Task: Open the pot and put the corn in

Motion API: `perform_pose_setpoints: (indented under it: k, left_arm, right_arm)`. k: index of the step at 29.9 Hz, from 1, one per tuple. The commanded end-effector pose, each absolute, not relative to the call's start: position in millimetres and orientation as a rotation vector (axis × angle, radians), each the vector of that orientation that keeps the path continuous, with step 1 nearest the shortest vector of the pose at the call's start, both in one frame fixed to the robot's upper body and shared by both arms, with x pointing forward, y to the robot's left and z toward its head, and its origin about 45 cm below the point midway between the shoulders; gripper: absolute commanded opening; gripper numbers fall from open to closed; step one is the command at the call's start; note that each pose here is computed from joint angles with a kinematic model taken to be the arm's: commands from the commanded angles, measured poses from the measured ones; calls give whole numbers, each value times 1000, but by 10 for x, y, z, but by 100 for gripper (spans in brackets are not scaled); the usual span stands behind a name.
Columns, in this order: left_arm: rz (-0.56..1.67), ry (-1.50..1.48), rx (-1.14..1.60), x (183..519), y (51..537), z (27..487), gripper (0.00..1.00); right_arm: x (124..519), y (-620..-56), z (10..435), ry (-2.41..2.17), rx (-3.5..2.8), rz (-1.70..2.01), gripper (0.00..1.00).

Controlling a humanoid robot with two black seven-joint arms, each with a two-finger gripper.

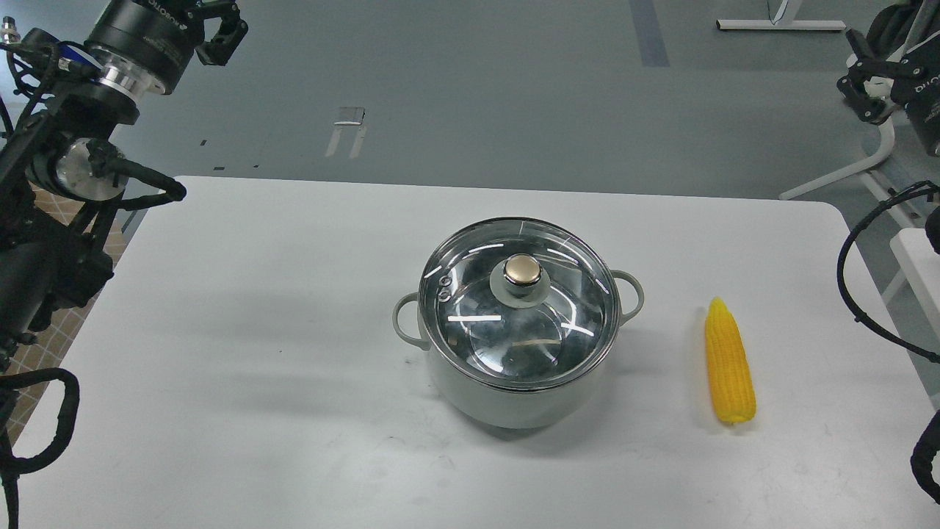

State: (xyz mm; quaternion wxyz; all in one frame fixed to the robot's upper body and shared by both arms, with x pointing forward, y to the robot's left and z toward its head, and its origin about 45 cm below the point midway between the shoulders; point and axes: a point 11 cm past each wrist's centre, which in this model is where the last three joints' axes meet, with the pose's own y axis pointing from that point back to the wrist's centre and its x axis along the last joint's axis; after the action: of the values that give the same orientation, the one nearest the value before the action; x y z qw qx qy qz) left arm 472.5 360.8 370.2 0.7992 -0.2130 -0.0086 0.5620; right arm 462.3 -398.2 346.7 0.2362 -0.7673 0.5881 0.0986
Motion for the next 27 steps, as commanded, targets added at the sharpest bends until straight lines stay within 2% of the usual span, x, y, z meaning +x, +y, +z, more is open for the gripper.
perform_pose_setpoints:
  k: [1, 20, 25, 27]
  left_arm:
    - [1216, -17, -456, 4715, 3636, 3675, 97]
    - [1210, -40, -451, 4639, 3789, 3730, 97]
    - [1076, -200, -286, 4500, 3477, 3950, 97]
    - [957, -324, -138, 4330, 3145, 3942, 96]
  right_arm:
    - [4642, -3977, 3511, 1607, -2103, 262, 100]
    - [4643, -3949, 3506, 1597, -2102, 268, 100]
    - [4641, -3931, 3479, 1593, -2102, 277, 100]
    - [4624, -3949, 3432, 1602, -2099, 286, 100]
